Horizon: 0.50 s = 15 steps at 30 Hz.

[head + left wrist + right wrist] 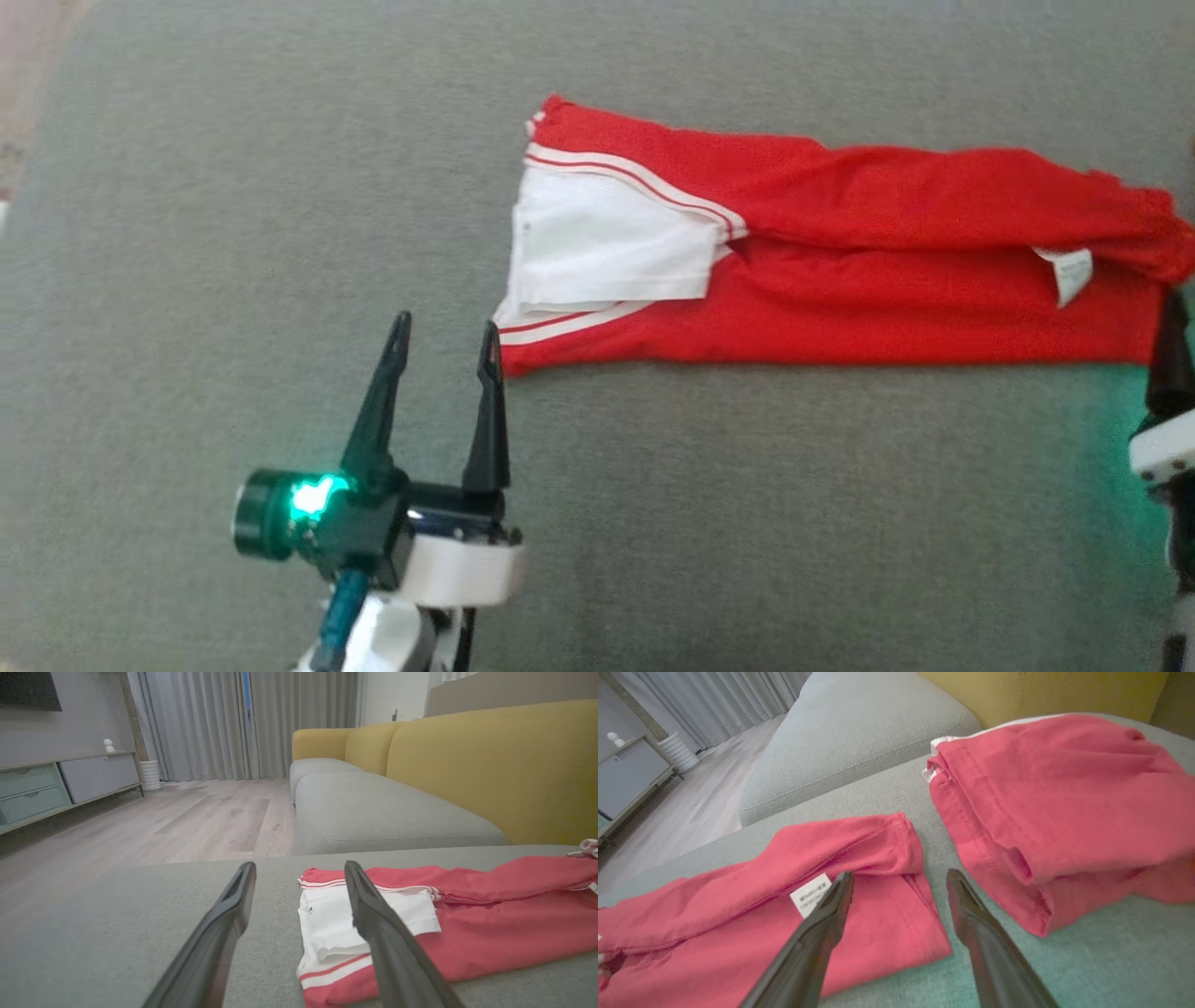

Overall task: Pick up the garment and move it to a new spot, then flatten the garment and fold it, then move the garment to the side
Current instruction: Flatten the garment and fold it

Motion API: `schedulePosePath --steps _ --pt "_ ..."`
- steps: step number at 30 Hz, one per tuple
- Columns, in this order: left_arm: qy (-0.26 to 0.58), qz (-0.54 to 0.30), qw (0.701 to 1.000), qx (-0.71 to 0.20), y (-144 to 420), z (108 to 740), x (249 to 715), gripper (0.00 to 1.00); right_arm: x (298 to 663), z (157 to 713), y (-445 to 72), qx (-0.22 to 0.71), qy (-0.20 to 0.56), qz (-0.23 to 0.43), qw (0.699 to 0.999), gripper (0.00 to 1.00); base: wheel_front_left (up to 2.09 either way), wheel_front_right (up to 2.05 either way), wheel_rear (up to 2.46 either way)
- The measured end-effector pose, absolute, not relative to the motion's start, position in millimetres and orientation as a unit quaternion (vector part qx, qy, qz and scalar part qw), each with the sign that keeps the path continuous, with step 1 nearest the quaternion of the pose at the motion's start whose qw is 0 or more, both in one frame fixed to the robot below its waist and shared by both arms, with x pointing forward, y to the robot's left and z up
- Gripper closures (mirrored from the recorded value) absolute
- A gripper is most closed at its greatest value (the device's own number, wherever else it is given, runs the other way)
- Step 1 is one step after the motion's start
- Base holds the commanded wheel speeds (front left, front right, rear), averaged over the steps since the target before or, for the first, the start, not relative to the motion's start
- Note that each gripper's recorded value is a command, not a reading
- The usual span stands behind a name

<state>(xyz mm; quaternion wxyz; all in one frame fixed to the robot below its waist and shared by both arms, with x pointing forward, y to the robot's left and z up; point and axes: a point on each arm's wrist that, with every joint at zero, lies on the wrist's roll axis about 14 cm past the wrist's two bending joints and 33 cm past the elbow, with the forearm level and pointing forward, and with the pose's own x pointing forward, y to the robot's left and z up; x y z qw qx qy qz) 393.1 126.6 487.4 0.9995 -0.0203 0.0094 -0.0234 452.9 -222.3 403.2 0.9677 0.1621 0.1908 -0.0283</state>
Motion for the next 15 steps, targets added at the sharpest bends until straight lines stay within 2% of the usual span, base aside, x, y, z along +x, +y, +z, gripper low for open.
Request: schedulePosePath --steps 8,15 --pt "0.003 0.014 0.999 -0.035 133 491 368 0.00 502 407 -223 0.150 0.181 -0.060 0.970 0.00 0.00 0.00 0.00" --pt "0.000 0.032 0.999 -0.029 146 491 367 0.00 495 363 -220 0.165 0.247 -0.102 0.949 0.00 0.00 0.00 0.00"
